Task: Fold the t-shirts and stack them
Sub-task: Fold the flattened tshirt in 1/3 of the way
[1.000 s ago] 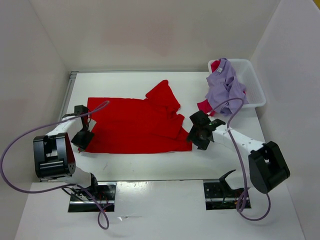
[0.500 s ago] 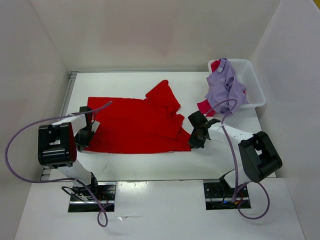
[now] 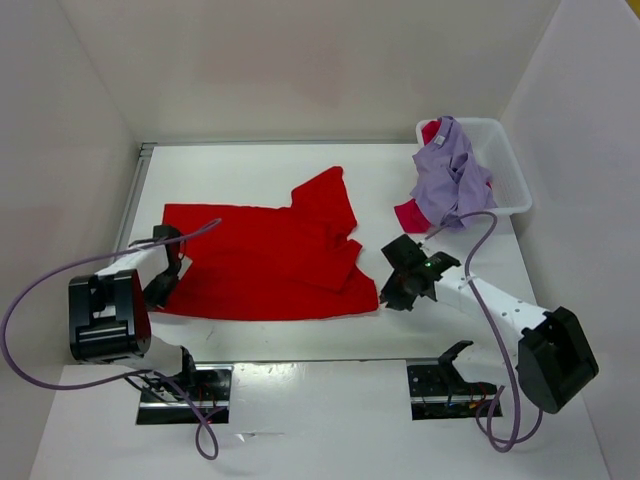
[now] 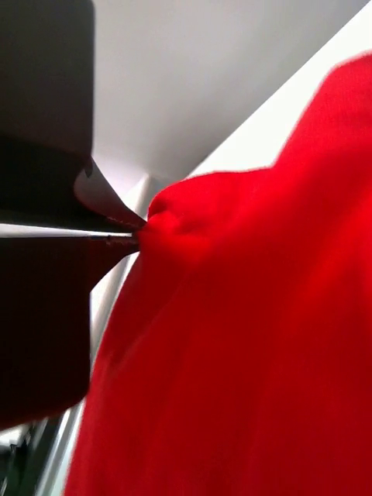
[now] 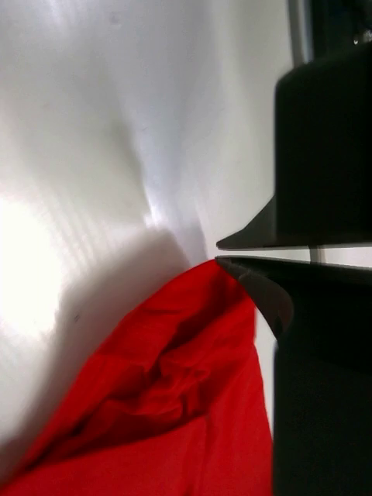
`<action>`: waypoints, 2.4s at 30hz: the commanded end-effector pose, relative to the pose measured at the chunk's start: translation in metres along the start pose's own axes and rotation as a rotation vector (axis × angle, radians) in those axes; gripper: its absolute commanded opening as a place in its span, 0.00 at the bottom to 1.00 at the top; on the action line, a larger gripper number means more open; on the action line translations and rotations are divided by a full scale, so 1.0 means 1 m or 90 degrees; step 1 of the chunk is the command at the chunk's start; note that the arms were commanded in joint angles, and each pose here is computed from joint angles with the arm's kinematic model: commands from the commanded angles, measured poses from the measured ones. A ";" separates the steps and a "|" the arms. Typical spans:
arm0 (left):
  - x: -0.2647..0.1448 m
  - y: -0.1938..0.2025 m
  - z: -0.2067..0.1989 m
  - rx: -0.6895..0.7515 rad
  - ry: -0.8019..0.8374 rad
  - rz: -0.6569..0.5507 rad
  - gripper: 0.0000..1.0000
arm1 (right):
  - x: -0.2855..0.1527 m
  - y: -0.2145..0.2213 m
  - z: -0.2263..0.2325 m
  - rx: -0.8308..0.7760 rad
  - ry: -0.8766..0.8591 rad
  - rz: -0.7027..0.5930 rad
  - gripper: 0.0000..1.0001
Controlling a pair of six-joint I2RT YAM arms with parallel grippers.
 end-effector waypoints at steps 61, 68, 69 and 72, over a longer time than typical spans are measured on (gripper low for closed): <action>0.033 -0.261 0.119 -0.382 0.174 -0.362 0.99 | 0.203 -0.249 0.265 -0.305 -0.164 -0.210 0.01; 0.018 -0.258 0.117 -0.367 0.228 -0.388 0.97 | 0.160 -0.258 0.275 -0.315 -0.189 -0.236 0.00; 0.015 -0.257 0.118 -0.369 0.224 -0.397 0.97 | 0.155 -0.260 0.276 -0.320 -0.191 -0.241 0.00; -0.006 -0.254 0.129 -0.403 0.207 -0.443 0.97 | 0.141 -0.258 0.281 -0.324 -0.200 -0.247 0.00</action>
Point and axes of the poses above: each gripper's point midway between its finger pads, its own x axis out along the fingers, its own z axis along the line the jaws close on, y = z × x, the point moved 10 cm from there along -x, back along the fingers, and after that the axes turned 4 degrees about -x, right-handed, at the moved point
